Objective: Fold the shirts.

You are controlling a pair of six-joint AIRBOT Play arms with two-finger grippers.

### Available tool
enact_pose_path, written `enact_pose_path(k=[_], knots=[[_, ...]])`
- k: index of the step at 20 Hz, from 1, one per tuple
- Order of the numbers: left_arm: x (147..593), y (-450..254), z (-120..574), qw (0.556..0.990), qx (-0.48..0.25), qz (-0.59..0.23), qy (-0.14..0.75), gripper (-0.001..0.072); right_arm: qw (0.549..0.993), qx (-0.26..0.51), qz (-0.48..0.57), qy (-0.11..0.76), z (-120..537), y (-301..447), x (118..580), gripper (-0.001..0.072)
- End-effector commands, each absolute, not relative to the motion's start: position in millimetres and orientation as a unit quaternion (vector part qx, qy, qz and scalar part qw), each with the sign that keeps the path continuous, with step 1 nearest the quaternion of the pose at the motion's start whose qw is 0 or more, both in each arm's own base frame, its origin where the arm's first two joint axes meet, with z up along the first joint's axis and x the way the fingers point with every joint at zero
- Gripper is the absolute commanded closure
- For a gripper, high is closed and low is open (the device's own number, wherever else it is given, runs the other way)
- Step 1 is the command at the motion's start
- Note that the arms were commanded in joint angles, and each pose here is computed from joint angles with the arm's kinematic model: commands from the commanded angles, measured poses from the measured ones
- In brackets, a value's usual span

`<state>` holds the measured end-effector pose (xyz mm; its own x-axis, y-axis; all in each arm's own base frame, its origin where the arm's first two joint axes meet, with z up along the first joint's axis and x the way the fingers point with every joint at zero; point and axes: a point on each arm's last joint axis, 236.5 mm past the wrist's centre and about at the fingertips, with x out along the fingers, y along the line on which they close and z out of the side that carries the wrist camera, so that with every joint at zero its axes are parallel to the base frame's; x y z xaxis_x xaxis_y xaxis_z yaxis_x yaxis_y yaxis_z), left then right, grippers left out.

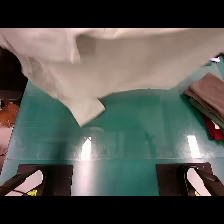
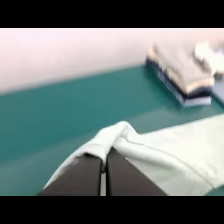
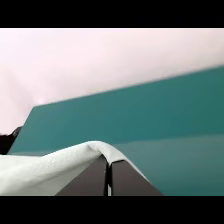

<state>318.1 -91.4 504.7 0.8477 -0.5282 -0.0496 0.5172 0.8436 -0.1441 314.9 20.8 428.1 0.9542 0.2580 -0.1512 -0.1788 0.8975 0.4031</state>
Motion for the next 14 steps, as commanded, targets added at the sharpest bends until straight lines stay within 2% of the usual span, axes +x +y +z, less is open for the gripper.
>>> enact_pose_path(k=[1,5,8,11,14], knots=[[222,-111,590,0.958,-0.036,-0.265,-0.106,0.0683,0.989,0.104,0.090,0.057,493,25,264,0.0697],[137,-130,624,0.945,-0.008,-0.262,-0.195,0.0683,0.997,0.039,0.073,0.011,538,37,231,0.0698],[111,-136,631,0.940,0.000,-0.260,-0.221,0.0683,0.996,0.042,0.060,0.047,521,33,228,0.0699],[158,-121,604,0.956,-0.030,-0.248,-0.155,0.0683,0.988,0.087,0.051,0.116,477,12,250,0.0700],[257,-101,514,0.963,-0.093,-0.252,0.017,0.0683,0.959,0.161,0.057,0.227,406,-15,287,0.0700]])
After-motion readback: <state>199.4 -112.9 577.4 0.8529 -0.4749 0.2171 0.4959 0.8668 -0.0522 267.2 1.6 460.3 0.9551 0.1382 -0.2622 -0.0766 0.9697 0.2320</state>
